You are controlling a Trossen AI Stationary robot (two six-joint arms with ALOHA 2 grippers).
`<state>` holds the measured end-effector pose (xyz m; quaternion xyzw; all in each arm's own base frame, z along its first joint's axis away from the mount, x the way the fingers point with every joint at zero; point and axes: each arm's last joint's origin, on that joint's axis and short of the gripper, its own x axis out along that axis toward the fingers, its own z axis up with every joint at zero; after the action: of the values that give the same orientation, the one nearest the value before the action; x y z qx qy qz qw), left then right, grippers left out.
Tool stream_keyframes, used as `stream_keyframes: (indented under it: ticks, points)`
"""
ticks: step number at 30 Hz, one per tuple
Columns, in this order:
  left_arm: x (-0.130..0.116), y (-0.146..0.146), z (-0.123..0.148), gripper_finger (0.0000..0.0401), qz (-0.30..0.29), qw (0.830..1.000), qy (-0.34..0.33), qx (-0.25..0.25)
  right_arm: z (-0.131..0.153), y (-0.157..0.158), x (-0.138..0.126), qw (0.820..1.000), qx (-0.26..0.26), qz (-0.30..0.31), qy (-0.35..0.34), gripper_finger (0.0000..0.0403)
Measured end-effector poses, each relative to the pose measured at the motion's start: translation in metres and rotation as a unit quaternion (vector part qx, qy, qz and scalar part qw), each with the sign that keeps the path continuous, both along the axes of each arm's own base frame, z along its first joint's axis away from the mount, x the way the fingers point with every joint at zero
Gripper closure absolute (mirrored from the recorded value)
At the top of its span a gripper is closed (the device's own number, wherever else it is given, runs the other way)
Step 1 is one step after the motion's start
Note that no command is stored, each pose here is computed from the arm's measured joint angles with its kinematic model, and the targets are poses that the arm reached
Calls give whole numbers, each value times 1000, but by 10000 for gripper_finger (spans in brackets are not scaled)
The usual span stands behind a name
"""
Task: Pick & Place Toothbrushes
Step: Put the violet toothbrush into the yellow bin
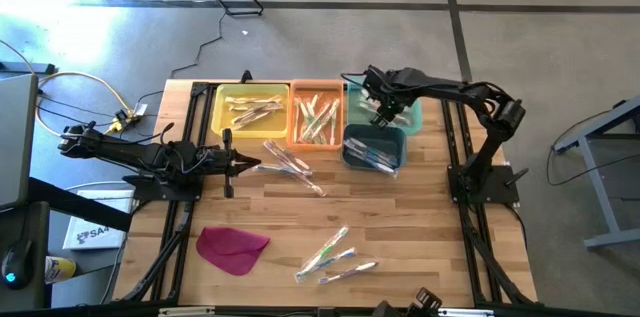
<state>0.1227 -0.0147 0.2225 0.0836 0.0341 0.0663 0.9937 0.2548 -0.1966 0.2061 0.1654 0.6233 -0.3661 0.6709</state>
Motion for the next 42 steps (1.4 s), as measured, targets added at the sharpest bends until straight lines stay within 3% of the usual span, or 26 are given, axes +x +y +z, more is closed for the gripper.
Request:
stream_keyframes:
  ticks: [19,27,33,42]
  points:
    - [0,0,0,401,0,1000,0,0,27,21,25,999,11,34,-33,286]
    - [0,0,0,401,0,1000,1,8,69,38,53,991,8,-17,-135,286]
    - [0,0,0,401,-1,1000,2,14,87,67,87,960,39,-12,-278,286]
    - [0,0,0,401,-1,1000,2,15,111,131,133,887,50,107,-447,286]
